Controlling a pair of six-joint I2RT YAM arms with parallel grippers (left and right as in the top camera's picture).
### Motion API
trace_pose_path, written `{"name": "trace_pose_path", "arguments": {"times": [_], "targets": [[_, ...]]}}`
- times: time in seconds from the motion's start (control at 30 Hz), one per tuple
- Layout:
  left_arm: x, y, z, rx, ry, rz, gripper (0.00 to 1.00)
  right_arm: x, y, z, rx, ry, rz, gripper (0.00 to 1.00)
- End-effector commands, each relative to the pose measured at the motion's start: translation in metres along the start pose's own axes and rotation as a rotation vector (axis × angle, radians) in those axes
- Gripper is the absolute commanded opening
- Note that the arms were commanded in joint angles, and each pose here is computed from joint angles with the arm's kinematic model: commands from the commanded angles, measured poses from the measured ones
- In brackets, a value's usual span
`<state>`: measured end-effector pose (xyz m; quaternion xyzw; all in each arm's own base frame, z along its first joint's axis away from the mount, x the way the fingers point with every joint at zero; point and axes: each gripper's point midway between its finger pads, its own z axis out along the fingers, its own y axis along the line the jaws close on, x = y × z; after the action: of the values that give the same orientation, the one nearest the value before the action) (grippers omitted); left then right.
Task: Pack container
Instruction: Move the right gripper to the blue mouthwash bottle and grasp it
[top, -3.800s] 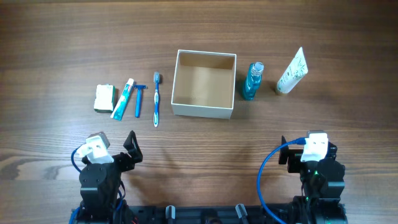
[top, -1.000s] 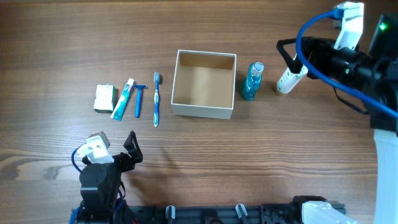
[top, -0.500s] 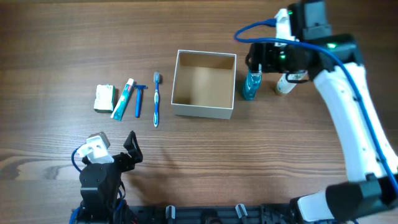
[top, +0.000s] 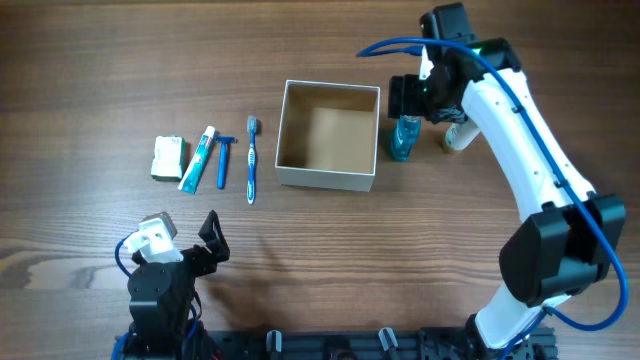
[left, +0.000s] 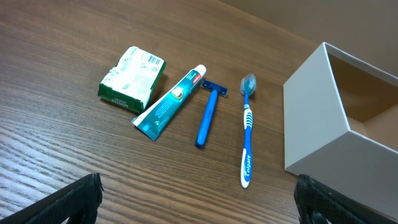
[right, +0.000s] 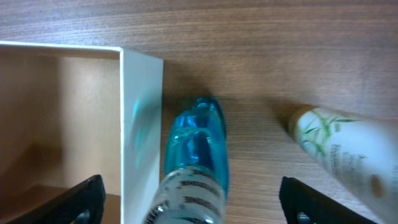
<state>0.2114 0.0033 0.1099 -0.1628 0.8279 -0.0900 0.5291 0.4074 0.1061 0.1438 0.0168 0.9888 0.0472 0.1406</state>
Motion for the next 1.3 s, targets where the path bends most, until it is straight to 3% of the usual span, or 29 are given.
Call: {"name": "trace_pose_path", "arguments": {"times": [0.0,1.07,1.27], "targets": [[0.005,0.000,0.002,0.009,0.010,0.009,1.00,0.001,0.006,0.012,0.023,0.021,0.028,0.81],[0.005,0.000,0.002,0.009,0.010,0.009,1.00,0.018,-0.008,0.028,0.095,0.081,0.060,0.68],[0.005,0.000,0.002,0.009,0.011,0.009,1.00,0.016,-0.007,0.030,0.092,0.073,0.060,0.58]]}}
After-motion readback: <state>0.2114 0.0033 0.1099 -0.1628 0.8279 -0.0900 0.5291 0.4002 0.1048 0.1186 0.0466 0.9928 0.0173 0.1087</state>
